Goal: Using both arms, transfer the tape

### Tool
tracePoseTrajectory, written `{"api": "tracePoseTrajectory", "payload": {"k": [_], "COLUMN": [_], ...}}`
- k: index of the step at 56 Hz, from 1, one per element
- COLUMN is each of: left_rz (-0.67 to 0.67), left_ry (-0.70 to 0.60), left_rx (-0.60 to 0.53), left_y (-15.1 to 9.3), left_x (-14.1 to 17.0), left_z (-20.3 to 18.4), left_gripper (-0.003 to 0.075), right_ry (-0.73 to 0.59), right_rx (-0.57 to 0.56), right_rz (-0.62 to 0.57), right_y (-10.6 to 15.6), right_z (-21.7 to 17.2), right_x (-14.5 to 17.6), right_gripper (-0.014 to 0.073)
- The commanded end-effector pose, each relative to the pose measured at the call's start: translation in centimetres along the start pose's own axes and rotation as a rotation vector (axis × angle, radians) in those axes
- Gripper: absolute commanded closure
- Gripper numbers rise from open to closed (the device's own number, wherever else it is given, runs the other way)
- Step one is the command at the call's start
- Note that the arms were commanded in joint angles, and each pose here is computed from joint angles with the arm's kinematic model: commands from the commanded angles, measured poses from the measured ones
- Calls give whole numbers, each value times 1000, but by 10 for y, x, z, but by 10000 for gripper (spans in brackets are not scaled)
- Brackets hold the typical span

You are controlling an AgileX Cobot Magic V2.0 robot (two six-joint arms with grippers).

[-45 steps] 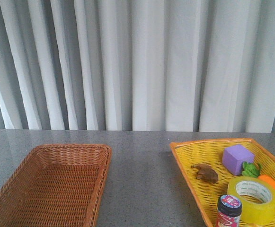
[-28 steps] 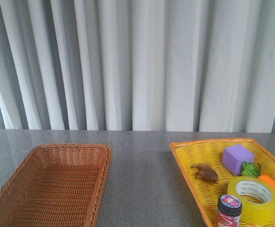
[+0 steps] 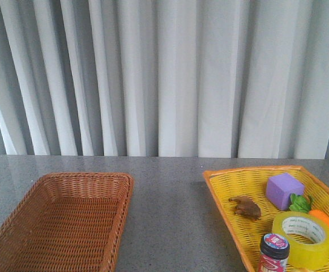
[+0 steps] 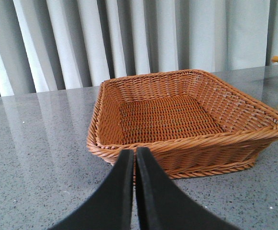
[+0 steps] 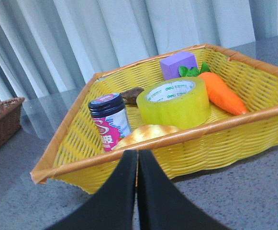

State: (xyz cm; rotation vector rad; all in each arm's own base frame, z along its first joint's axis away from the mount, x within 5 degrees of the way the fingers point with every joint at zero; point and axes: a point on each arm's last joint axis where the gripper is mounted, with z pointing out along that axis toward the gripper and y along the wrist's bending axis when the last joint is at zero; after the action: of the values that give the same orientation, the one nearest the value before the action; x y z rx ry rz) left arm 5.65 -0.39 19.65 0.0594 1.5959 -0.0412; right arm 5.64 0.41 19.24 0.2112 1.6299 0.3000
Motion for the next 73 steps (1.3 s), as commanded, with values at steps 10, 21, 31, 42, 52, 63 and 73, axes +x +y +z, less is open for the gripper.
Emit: {"api": "tracePoseTrajectory", "payload": {"k": [10, 21, 31, 42, 52, 63, 73], "left_rz": [-12, -12, -12, -12, -185, -363, -500], "left_ry": [-104, -104, -104, -110, -143, -191, -225], "left_rx": [-11, -11, -11, -11, -4, -1, 4], "left_y": [1, 1, 1, 1, 1, 3, 5], "left_x": [-11, -11, -11, -12, -15, -19, -23], "left_z": [-2, -2, -2, -2, -3, -3, -4], "left_gripper": [726, 726, 726, 726, 726, 726, 726], "right_ry": [-85, -105, -116, -116, -116, -116, -138], "right_rx": [-30, -46, -53, -54, -54, -54, -61], "right_rz": [132, 264, 334, 346, 346, 346, 335], "right_y": [2, 3, 3, 3, 3, 3, 5], "right_z": [-1, -1, -1, -1, -1, -1, -3], "right_x": [-7, -9, -10, -10, -10, -10, -16], "right_gripper": [599, 599, 599, 599, 599, 599, 598]}}
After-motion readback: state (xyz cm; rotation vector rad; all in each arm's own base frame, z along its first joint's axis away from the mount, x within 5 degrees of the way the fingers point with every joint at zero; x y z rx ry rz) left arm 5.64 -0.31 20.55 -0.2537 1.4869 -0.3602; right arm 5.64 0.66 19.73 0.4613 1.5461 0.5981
